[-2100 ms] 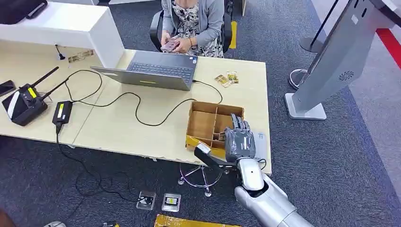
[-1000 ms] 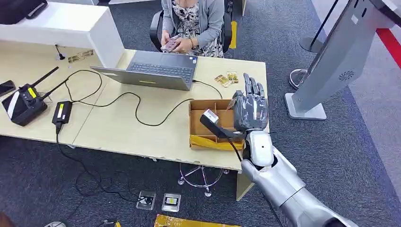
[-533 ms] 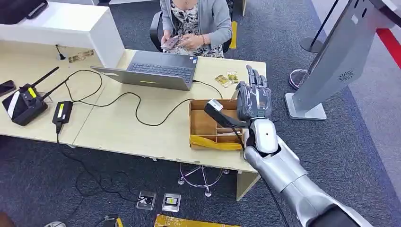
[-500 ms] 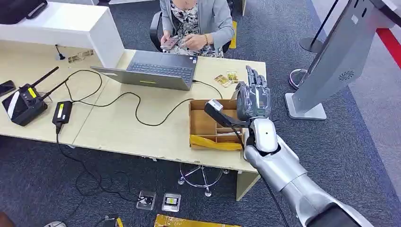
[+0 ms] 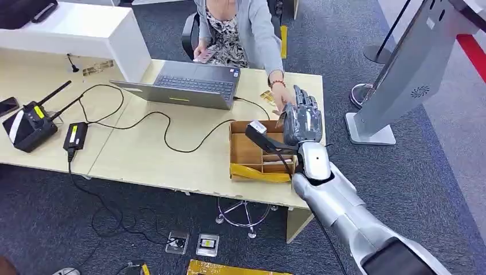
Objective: Pass the card to the sensor for recognition and then transmit it.
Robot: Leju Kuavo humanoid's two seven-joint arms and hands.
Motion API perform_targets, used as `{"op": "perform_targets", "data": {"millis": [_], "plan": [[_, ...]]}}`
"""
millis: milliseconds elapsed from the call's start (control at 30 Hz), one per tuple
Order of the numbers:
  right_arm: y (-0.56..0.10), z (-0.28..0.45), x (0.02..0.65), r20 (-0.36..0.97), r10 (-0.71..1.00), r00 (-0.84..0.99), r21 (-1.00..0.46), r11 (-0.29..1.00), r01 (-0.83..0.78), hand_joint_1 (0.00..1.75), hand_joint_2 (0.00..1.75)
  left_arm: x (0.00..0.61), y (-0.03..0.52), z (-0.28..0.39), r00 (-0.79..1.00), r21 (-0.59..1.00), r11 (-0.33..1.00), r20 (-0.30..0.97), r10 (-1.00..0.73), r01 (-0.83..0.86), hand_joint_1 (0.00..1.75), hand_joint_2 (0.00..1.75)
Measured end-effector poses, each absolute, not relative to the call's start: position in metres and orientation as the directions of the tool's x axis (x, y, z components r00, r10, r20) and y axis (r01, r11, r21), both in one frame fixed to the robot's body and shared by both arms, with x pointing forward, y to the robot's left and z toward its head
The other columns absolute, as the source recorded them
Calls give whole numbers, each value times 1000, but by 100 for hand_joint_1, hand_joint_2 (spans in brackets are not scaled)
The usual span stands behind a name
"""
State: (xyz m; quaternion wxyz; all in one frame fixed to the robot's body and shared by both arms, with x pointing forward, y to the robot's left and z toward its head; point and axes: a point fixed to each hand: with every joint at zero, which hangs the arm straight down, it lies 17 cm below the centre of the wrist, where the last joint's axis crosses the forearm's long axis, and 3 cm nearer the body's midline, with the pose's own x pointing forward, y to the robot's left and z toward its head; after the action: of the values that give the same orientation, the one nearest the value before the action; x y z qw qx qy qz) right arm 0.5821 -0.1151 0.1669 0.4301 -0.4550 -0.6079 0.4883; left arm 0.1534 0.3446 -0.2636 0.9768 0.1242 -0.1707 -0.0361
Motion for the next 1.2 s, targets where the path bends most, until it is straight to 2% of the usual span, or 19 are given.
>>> {"op": "perform_targets", "data": {"millis": [267, 300, 333, 567, 867, 1067, 1200], "plan": [[-115, 168, 586, 75, 975, -210, -986, 103, 129, 175, 175, 155, 344, -263, 939, 254, 967, 325, -114, 29, 0, 0], [-116, 168, 586, 73, 975, -209, -986, 102, 130, 136, 175, 155, 344, -263, 939, 254, 967, 325, -114, 29, 0, 0], [-117, 169, 587, 72, 976, -207, -986, 100, 131, 0, 0, 155, 344, -263, 939, 254, 967, 325, -114, 29, 0, 0], [-111, 161, 586, 60, 972, -228, -992, 84, 97, 0, 0, 149, 344, -265, 948, 251, 968, 304, -98, 19, 0, 0], [-112, 164, 586, 65, 972, -227, -986, 97, 134, 0, 0, 140, 347, -267, 953, 256, 967, 293, -74, -4, 0, 0], [-147, 161, 593, 207, 964, -166, -967, 227, 112, 0, 0, 140, 346, -266, 946, 249, 968, 322, -48, -36, 0, 0], [-214, 140, 598, 339, 940, -32, -937, 340, 81, 0, 0, 134, 343, -268, 944, 240, 970, 327, -40, -42, 0, 0]]}}
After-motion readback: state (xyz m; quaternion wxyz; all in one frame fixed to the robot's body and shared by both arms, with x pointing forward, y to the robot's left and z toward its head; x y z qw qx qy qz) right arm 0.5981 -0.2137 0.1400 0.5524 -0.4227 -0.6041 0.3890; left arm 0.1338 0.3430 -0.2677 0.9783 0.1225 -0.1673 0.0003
